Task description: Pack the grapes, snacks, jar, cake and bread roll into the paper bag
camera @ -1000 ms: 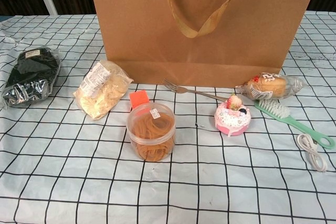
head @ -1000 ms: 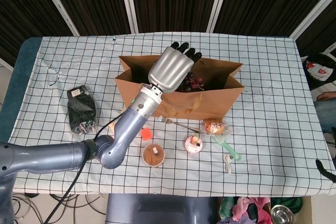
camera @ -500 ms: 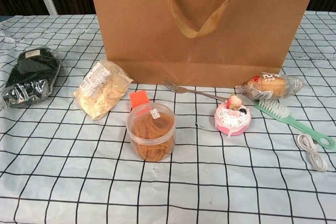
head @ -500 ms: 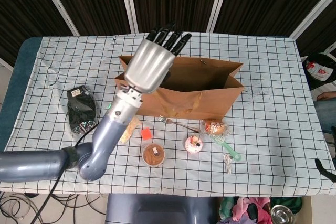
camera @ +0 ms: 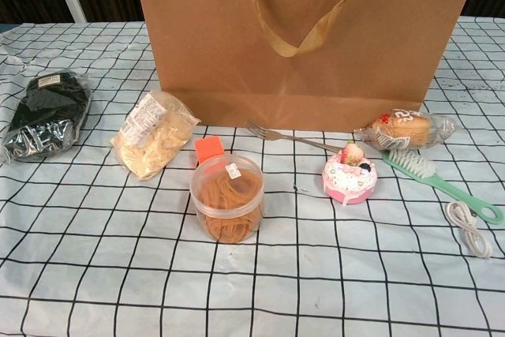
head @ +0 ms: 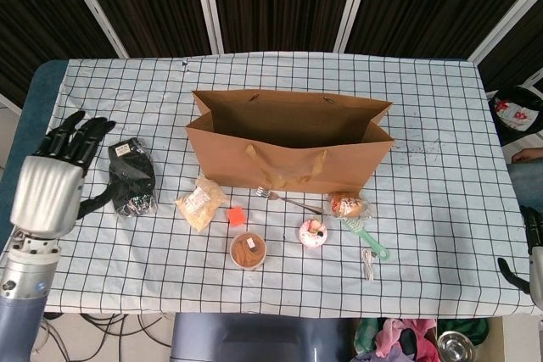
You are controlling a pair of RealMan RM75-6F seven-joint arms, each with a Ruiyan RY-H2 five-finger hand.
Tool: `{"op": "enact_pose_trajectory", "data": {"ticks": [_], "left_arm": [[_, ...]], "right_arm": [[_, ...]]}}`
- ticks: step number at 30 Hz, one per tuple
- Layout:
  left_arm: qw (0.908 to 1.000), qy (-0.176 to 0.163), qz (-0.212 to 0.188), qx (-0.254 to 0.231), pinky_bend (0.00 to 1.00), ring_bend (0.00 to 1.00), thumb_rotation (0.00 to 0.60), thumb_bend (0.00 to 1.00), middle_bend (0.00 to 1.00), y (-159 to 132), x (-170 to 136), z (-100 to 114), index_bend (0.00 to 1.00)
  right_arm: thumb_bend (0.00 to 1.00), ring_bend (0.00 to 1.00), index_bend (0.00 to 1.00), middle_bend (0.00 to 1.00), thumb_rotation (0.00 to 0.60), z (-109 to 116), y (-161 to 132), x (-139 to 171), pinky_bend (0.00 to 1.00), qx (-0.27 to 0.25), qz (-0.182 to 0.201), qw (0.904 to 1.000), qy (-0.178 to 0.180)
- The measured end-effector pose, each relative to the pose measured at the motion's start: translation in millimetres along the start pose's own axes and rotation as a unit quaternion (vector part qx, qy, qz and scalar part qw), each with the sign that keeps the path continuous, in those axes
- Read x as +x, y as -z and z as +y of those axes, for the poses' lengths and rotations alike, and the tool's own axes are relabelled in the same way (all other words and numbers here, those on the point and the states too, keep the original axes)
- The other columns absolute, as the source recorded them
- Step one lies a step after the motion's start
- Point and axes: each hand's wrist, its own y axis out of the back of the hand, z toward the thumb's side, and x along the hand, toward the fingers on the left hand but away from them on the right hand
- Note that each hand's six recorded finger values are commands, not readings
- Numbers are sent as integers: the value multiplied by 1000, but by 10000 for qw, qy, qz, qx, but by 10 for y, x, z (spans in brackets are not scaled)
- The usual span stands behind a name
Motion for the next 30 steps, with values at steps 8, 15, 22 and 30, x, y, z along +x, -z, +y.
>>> {"op": "enact_pose_trajectory", "data": {"ticks": [8, 15, 22, 30], "left_arm": [[9933, 868, 519, -564, 179, 70, 600, 0, 171, 721, -392, -605, 159], [9686, 2168, 693, -995, 118, 62, 600, 0, 139, 723, -482, -1416, 139], [9397, 2870, 917, -1617, 94, 47, 600, 0, 132, 477, -308, -2061, 139], [9102, 3307, 741, -2379, 83, 35, 600, 0, 135, -66, -53, -2535, 139]], "right_arm": [[217, 200, 64, 90, 600, -51, -63, 11, 234, 30, 77, 9999, -63], [221, 200, 64, 93, 600, -14, -19, 6, 234, -14, 21, 10000, -7], [229, 200, 63, 100, 600, 72, 87, -2, 234, -110, -139, 9997, 148], [229, 200, 64, 100, 600, 115, 107, 9, 234, -164, -144, 9996, 201]]}}
